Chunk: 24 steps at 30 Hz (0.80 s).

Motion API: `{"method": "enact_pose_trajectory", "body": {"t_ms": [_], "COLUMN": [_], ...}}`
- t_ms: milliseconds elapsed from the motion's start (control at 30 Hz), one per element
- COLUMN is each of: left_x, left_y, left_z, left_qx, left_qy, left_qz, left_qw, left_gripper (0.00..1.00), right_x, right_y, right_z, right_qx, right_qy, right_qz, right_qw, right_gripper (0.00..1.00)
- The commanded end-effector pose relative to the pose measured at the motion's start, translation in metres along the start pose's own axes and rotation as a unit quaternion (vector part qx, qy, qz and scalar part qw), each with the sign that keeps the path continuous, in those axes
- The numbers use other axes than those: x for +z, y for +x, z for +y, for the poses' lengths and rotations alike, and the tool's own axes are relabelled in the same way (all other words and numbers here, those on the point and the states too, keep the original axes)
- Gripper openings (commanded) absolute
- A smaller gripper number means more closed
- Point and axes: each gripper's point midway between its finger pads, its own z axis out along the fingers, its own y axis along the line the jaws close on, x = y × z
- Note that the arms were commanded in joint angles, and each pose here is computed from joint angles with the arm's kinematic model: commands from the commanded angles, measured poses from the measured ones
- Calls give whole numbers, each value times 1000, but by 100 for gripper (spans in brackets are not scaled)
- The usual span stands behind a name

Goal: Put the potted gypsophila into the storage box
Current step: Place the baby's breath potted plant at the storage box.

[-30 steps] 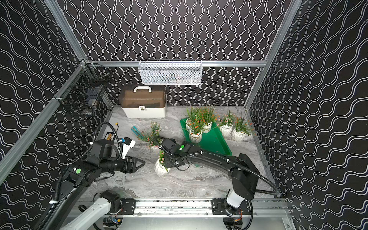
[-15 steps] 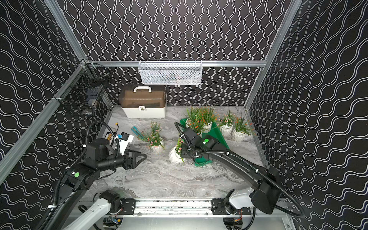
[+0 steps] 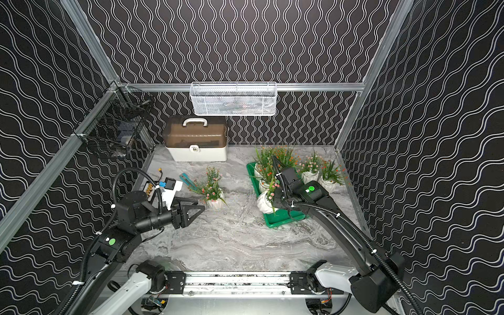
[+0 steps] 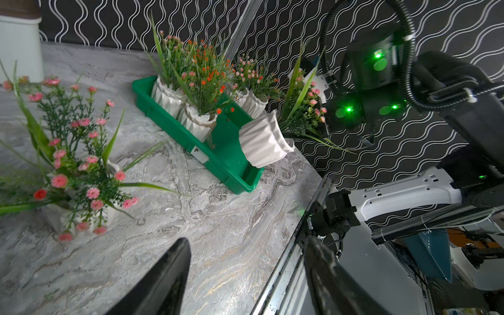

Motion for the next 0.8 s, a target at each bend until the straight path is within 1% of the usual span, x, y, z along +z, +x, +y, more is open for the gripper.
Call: {"method": "enact_pose_trajectory", "body": {"t_ms": [0,33,100,200,367,533,767], "left_x": [0,2,5,9,11,13,13], "left_y": [-19,-19,-17,-13,-9,-6,0], "left_z": [-13,-12,-10,-7,-3,1,7], "left_qx": [26,25,19,19,42,59,68], "left_qy": [33,35,37,34,25,22,7], "left_qz": [-43,-43,-37,-30,-34,-40,-30], "left_qw": [998,998,998,999,998,997,997], "left_gripper": [70,70,70,70,70,71,73], "right_x": [7,9,15,21,35,45,62], "right_y": [-11,-12,-20,-29,-37,-47,-57], "right_z": [-21,-23,-43,-56,-75,-85,-92], "right_qx": [9,10,37,58,87,106,118], "right_qy": [31,32,50,57,71,73,79], "right_qz": [-12,-11,-10,-16,-10,-8,1], "right_qw": [999,999,998,997,994,992,990], "right_gripper": [15,15,15,15,15,15,15]}}
